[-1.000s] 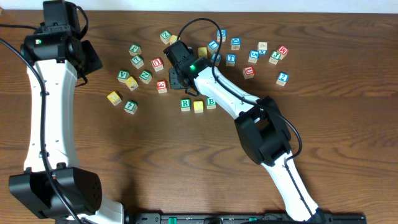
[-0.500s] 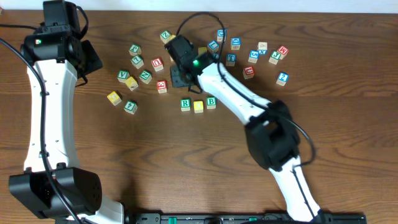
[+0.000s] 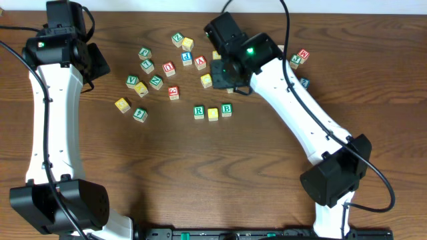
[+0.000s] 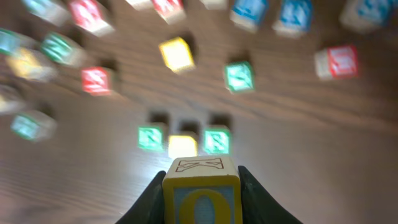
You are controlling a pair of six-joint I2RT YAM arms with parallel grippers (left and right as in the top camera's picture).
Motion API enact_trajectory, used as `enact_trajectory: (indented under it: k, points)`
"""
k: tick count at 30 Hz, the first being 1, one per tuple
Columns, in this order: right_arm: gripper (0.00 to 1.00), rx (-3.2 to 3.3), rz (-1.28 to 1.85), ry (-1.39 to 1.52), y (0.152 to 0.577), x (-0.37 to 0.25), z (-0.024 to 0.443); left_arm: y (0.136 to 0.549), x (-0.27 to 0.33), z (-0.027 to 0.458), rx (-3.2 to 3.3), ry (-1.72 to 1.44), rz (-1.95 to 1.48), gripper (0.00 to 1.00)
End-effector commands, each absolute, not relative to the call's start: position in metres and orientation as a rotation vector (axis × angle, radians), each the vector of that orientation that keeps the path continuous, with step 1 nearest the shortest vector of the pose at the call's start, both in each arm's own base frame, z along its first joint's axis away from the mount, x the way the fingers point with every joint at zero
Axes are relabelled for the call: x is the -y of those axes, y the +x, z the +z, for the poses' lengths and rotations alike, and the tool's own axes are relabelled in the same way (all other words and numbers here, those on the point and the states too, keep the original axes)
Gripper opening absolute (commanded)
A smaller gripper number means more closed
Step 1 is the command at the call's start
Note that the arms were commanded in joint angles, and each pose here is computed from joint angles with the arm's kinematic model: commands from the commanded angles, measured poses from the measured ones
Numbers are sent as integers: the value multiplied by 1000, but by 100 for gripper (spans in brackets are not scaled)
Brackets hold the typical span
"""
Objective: Spell out ROBOT
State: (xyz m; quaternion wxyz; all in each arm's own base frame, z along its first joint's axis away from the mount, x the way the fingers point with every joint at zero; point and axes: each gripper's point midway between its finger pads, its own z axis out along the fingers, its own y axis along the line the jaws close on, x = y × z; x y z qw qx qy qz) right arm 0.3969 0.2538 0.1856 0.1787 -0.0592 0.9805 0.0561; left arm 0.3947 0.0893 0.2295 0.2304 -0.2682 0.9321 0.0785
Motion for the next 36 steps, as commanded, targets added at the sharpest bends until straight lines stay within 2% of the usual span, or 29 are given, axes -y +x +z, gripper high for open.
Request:
enact_trajectory:
  k: [1,10,15,29,36]
  points:
    - [26,-2841,59,-156,393,-235,161,395,-94,226,-2573,-740,249,57]
    - [28,-2990,-51,-103,364,-214,89,395,-94,226,-2573,-740,249,57]
    - [28,-3024,-64,-91,356,-206,65,395,-94,226,-2573,-741,249,57]
    - [33,-2919,28,-74,374,-216,28,395,-94,226,-2573,-741,249,57]
    - [32,-2893,80,-65,383,-222,37,395,-94,226,-2573,-741,249,57]
